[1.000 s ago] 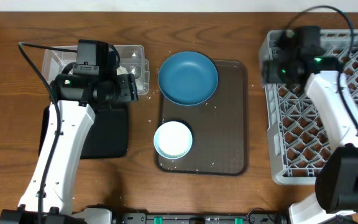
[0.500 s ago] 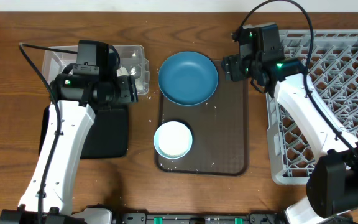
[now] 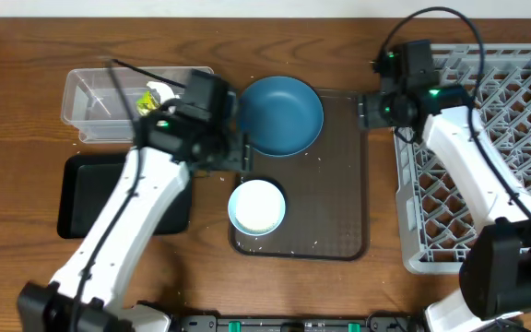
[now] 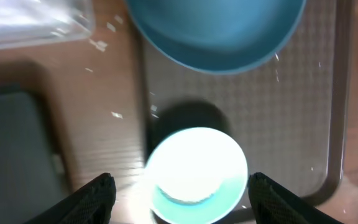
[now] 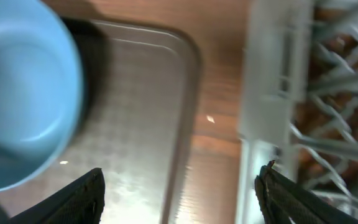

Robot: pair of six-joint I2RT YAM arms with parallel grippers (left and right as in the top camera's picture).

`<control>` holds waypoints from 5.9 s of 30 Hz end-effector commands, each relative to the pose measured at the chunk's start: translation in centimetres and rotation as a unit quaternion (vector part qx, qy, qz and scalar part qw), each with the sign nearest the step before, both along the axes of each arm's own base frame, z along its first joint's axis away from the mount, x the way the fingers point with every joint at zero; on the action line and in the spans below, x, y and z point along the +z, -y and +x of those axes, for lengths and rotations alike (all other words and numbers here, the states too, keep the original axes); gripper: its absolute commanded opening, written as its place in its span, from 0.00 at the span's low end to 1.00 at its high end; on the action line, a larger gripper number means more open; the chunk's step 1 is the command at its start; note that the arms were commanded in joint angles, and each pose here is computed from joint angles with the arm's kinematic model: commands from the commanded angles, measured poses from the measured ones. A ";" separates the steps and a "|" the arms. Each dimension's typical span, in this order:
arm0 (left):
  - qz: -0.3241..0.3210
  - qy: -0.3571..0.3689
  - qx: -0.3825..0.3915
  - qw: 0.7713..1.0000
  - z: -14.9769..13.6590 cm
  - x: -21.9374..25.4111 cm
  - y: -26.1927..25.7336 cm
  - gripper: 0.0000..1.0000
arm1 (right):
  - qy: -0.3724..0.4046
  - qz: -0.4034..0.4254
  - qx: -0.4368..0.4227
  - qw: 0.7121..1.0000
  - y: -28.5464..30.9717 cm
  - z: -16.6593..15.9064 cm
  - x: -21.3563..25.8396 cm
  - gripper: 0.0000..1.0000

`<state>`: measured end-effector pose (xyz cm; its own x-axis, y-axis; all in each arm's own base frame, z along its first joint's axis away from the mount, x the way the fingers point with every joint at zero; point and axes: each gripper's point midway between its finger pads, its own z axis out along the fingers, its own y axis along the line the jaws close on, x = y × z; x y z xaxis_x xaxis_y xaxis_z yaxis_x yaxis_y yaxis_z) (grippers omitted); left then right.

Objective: Sort waste into correct bins and load items into the dishwasher rack

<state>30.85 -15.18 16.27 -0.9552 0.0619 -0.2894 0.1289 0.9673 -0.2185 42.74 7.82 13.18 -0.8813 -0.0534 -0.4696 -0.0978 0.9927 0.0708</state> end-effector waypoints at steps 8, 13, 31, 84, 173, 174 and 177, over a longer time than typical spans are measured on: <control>0.037 -0.121 0.013 0.992 -2.7 -7.9 5.7 0.71 | -0.010 -0.004 -0.058 0.998 4.5 -0.8 1.3 0.76; 0.048 -0.138 0.003 0.989 -3.5 -10.2 7.7 0.70 | -0.015 -0.005 -0.066 0.998 5.2 -1.0 1.2 0.76; 0.084 -0.147 0.032 0.985 -4.6 -13.3 9.4 0.54 | -0.030 -0.010 -0.070 0.997 5.6 -1.6 0.9 0.77; 0.036 -0.015 0.129 0.991 1.9 -0.7 -5.6 0.06 | -0.043 -0.027 -0.081 0.995 6.6 -2.2 0.6 0.78; -0.586 0.057 0.283 0.757 0.0 2.6 -21.3 0.06 | -0.052 -0.033 -0.091 0.994 7.4 -2.6 0.4 0.77; -0.608 0.077 0.257 0.747 -0.1 3.9 -21.1 0.06 | -0.052 -0.033 -0.091 0.994 7.4 -2.6 0.4 0.77; -0.589 0.085 0.257 0.762 0.1 3.4 -21.3 0.06 | -0.052 -0.033 -0.091 0.994 7.4 -2.6 0.4 0.77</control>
<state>30.93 6.05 19.08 -0.7033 -0.7077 0.0667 -0.1337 0.0396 -0.9902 39.71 1.67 12.07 -0.9401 0.0485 -0.3375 0.0486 0.9988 0.0081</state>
